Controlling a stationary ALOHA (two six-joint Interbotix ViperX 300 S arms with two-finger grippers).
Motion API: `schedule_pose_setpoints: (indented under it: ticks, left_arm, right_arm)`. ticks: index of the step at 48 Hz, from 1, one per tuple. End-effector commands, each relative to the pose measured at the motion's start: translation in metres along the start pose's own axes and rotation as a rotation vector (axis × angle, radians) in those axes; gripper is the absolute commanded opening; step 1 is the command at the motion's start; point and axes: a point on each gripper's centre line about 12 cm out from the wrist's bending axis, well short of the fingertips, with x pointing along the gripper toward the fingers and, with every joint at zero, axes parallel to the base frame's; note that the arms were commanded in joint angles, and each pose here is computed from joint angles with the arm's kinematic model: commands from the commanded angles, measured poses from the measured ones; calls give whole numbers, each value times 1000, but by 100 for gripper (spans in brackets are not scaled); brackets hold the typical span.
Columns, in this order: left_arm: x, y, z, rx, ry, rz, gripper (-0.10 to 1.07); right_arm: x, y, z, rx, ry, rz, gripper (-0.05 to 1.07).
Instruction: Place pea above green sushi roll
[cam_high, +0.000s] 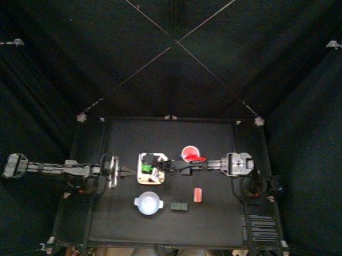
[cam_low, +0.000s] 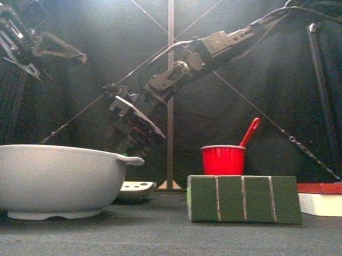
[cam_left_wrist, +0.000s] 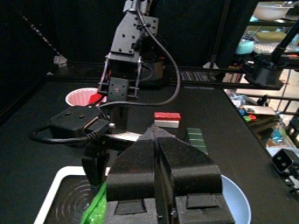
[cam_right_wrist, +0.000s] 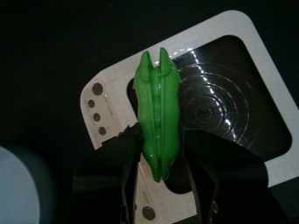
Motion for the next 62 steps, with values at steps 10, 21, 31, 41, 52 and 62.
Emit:
schedule_pose_setpoints:
  ticks: [10,21,31,41,52,62]
  left_arm:
    - [2,0,5,4,-17,2,32]
    - [2,1,5,0,-19,6,32]
    - [1,1,4,0,-15,6,32]
    - [1,2,3,-2,-14,10,32]
    - [0,4,3,1,-14,18,32]
    - [0,5,2,0,-13,23,32]
  right_arm:
    - [-46,7,19,14,-97,42,60]
    - [-75,6,-1,54,-134,84,60]
    - [-95,6,-41,25,-111,98,60]
    - [-112,11,-81,-52,-56,104,60]
    - [-118,30,-111,-191,-13,122,60]
    - [-114,30,-128,-234,25,114,60]
